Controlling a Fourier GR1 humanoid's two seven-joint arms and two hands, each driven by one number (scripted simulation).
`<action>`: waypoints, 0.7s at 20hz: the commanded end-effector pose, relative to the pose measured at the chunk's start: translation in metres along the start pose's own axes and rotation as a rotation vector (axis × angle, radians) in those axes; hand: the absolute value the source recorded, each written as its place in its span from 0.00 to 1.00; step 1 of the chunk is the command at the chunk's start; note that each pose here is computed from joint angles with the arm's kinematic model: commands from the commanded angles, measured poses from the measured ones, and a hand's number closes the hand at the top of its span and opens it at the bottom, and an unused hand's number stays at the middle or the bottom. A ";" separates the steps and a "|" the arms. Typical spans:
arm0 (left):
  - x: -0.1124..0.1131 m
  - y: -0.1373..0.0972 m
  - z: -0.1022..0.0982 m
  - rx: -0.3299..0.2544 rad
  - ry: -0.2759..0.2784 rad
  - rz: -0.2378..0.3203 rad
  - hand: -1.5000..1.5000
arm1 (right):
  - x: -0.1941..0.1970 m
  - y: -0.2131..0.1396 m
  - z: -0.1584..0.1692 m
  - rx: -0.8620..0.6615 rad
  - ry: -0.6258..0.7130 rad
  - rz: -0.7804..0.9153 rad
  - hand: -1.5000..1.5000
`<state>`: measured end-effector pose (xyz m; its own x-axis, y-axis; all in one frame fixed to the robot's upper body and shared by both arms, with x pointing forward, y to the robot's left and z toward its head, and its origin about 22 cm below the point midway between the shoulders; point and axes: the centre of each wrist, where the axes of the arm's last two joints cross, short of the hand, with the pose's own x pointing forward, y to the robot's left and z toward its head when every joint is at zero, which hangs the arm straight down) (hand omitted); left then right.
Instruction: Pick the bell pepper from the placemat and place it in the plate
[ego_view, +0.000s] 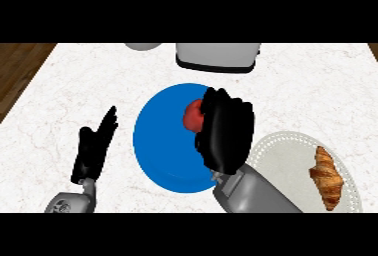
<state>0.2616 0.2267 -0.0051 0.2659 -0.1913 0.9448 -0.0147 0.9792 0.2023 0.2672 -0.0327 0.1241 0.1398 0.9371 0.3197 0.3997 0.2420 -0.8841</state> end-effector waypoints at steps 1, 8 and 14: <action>0.005 0.005 -0.005 -0.005 -0.018 0.001 0.50 | 0.020 0.003 -0.006 -0.070 0.226 -0.024 1.00; -0.008 0.007 -0.003 0.006 -0.007 -0.003 0.50 | 0.029 0.011 -0.023 -0.080 0.312 0.001 1.00; -0.011 -0.007 -0.003 0.014 0.009 0.014 0.50 | 0.024 0.028 -0.029 0.004 0.352 0.039 1.00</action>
<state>0.2633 0.2274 -0.0108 0.2634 -0.1832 0.9471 -0.0327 0.9795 0.1986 0.3065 -0.0172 0.1266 0.2615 0.9196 0.2930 0.4027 0.1719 -0.8990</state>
